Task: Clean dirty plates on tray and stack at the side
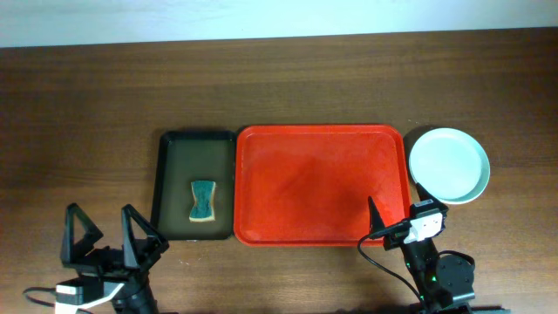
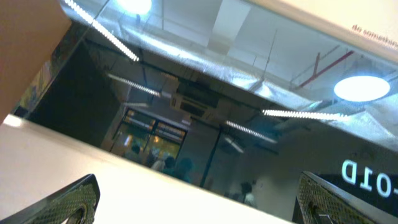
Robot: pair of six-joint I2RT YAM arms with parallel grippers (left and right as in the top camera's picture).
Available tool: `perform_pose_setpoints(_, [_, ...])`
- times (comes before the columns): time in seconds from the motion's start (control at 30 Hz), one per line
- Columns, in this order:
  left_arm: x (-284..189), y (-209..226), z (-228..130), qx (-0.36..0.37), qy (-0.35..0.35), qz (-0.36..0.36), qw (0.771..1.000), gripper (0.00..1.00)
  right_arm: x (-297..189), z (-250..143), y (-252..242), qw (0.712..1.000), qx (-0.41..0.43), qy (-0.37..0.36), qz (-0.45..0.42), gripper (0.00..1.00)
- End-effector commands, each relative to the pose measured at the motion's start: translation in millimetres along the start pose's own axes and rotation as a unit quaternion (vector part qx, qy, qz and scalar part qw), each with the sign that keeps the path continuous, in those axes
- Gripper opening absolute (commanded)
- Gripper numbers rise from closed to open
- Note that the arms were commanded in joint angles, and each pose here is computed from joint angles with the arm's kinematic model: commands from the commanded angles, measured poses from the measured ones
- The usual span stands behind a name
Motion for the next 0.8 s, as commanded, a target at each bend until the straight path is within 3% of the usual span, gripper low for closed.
perform_pose_setpoints(0.0, [-9,3,-17,-0.001,0.01,-0.014,1.0,0.99,0,-2,1,1.0,-0.003,0.002,0.002,0.98])
perform_pose_setpoints(0.13, [-9,5,-25,0.013,0.035,-0.018,0.999,0.99,0,-2,1,1.0,-0.003,0.002,0.002,0.98])
perform_pose_setpoints(0.23, [-13,13,-50,0.026,0.114,-0.005,0.993,0.99,0,-2,1,1.0,-0.003,0.002,0.002,0.98])
perform_pose_setpoints(0.33, [-30,30,-92,0.037,0.251,0.039,0.967,0.99,0,-2,1,1.0,-0.003,0.002,0.002,0.98])
perform_pose_setpoints(0.43, [-64,47,-132,0.054,0.402,0.086,0.91,0.99,0,-2,1,1.0,-0.003,0.002,0.002,0.98])
perform_pose_setpoints(0.6, [-65,36,-135,0.151,0.416,-0.002,0.897,0.99,0,-2,1,1.0,-0.003,0.002,0.002,0.98])
perform_pose_setpoints(0.77, [-66,33,-136,0.181,0.417,-0.027,0.89,0.99,0,-2,1,1.0,-0.003,0.002,0.002,0.98])
Point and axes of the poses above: each gripper's point midway between its finger pads, its own x axis out along the fingers, its own y axis along the line the jaws close on, z = x × y, the point moved 8 cm from there along -x, back along the fingers, and after that the axes turned 4 degrees about x, right-handed, at the moved point
